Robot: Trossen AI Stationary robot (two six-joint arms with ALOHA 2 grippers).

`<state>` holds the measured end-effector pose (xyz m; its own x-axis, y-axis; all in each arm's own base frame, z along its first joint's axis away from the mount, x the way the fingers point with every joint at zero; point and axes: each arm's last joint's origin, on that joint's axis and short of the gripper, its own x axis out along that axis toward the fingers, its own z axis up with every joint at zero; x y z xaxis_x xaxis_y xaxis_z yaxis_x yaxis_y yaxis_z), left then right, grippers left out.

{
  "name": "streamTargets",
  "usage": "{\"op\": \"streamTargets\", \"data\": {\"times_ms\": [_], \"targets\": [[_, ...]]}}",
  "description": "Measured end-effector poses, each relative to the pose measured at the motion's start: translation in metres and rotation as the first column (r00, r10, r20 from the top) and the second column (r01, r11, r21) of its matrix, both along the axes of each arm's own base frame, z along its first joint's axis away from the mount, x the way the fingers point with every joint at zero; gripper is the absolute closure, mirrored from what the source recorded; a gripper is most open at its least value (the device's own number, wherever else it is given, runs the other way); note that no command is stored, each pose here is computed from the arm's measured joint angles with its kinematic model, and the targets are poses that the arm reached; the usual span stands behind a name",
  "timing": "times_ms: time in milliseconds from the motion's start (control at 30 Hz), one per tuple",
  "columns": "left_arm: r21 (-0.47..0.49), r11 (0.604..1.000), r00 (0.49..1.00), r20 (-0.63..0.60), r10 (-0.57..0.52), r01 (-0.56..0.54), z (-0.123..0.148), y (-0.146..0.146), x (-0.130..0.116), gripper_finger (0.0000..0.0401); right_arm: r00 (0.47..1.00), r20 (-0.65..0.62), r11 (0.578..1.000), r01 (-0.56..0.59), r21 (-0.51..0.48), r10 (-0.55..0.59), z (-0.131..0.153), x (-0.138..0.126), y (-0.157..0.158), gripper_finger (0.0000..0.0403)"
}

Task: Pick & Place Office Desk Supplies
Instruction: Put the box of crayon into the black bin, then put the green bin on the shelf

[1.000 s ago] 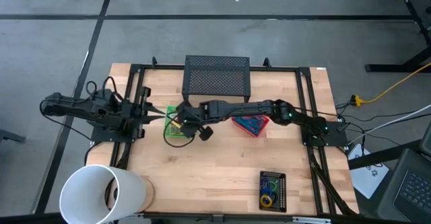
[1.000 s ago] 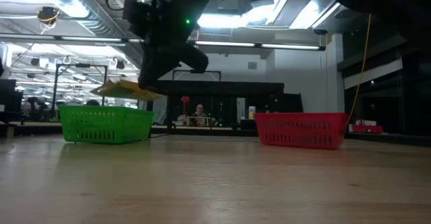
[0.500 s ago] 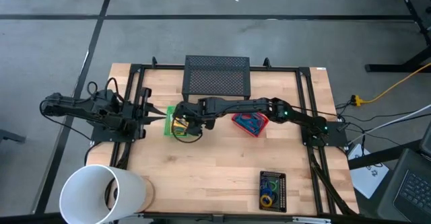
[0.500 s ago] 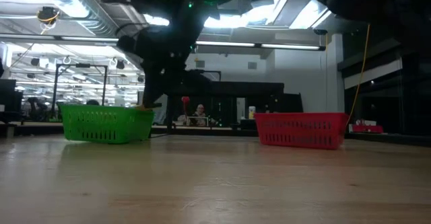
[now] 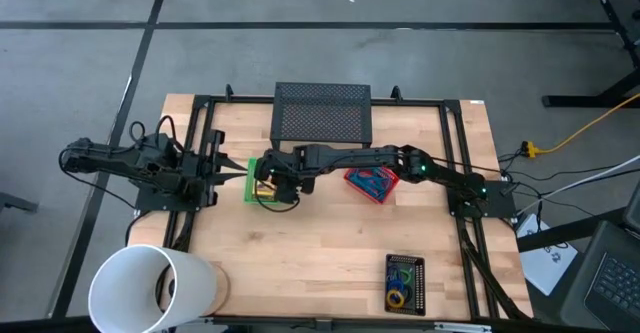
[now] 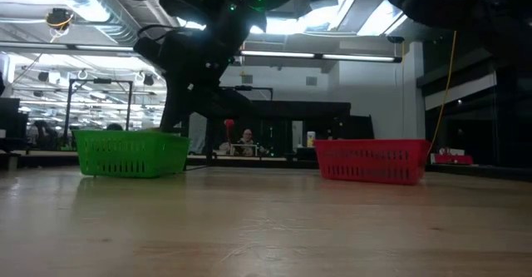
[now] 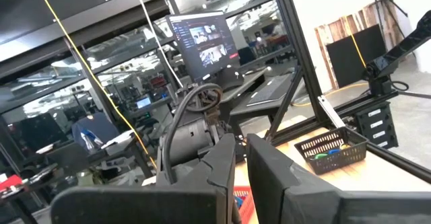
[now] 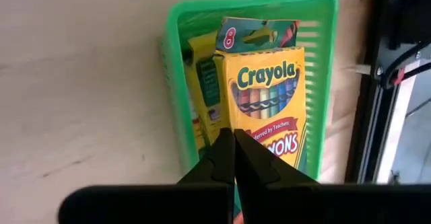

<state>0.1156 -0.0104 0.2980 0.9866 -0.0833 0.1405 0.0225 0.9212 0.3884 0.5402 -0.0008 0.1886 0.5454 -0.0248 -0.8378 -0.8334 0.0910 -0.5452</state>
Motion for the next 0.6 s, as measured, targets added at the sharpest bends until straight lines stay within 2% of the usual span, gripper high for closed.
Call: {"op": "streamTargets", "data": {"times_ms": [133,233,600], "targets": [[0.000,1.000,1.000,-0.002,0.000,0.000,0.000,0.000,0.000,0.0366,0.995,0.050,0.993,0.087,0.081,-0.091,0.003,0.004,0.000,0.0400],[-0.001,1.000,1.000,-0.011,0.000,0.000,-0.001,0.000,0.000,0.0366,0.978,0.118,0.977,0.156,0.143,-0.173,0.007,0.010,0.002,0.0377],[-0.018,1.000,1.000,-0.019,-0.003,0.003,-0.002,0.000,0.000,0.0366,0.960,0.152,0.972,0.227,0.062,-0.234,0.009,0.011,-0.001,0.0249]]}}
